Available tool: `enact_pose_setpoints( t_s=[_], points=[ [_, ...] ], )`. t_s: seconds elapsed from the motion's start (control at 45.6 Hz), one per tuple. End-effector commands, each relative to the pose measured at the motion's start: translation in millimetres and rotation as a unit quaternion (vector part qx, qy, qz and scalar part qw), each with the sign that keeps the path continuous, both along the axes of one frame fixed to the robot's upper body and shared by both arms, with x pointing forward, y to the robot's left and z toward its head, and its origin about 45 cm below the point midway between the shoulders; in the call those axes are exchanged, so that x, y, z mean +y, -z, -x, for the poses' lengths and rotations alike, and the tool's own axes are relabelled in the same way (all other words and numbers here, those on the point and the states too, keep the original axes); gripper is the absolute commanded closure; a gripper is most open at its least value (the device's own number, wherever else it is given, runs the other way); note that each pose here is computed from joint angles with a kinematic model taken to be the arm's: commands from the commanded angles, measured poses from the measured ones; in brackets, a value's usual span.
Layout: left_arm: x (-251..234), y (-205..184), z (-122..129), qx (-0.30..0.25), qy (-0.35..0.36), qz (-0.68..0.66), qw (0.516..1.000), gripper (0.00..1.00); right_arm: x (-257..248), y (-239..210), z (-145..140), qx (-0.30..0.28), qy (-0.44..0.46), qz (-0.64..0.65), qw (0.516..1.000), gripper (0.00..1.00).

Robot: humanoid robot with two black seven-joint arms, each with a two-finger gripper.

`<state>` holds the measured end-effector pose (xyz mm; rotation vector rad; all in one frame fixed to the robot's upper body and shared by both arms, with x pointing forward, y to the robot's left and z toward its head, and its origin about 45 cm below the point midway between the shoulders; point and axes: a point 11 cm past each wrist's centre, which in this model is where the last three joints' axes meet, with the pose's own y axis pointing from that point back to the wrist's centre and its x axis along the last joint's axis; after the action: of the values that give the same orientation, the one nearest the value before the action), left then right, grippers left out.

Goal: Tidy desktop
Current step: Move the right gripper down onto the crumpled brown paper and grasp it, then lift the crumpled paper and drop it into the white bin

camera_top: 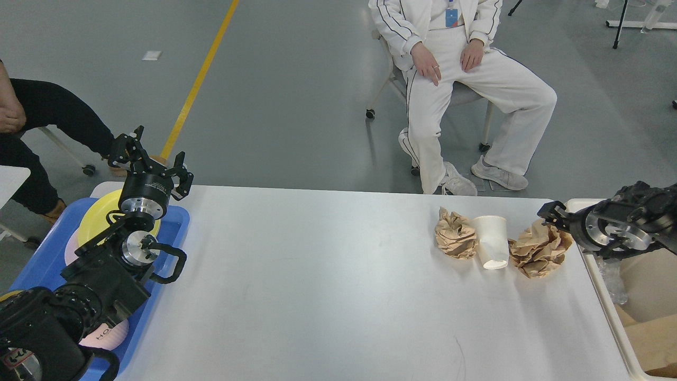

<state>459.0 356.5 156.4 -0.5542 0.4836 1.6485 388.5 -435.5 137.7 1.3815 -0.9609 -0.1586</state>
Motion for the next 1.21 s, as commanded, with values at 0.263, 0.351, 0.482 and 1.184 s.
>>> enact_pose_setpoints(
  t_s=[0.263, 0.351, 0.482, 1.184],
  points=[
    [0.0, 0.0, 0.0, 0.000, 0.000, 0.000, 1.000, 0.04, 12.1, 29.4, -8.8, -0.027, 0.009, 0.008, 1.000, 0.00],
    [0.0, 0.0, 0.0, 0.000, 0.000, 0.000, 1.000, 0.04, 17.8, 35.8, -8.6, -0.026, 0.004, 0.008, 1.000, 0.00],
    [0.0, 0.0, 0.0, 0.000, 0.000, 0.000, 1.000, 0.04, 26.3, 39.5, -11.0, -0.029, 0.001, 0.004, 1.000, 0.00],
    [0.0, 0.0, 0.0, 0.000, 0.000, 0.000, 1.000, 0.04, 39.9, 70.8, 12.6, 0.015, -0.025, 0.026, 0.999, 1.00]
  ],
)
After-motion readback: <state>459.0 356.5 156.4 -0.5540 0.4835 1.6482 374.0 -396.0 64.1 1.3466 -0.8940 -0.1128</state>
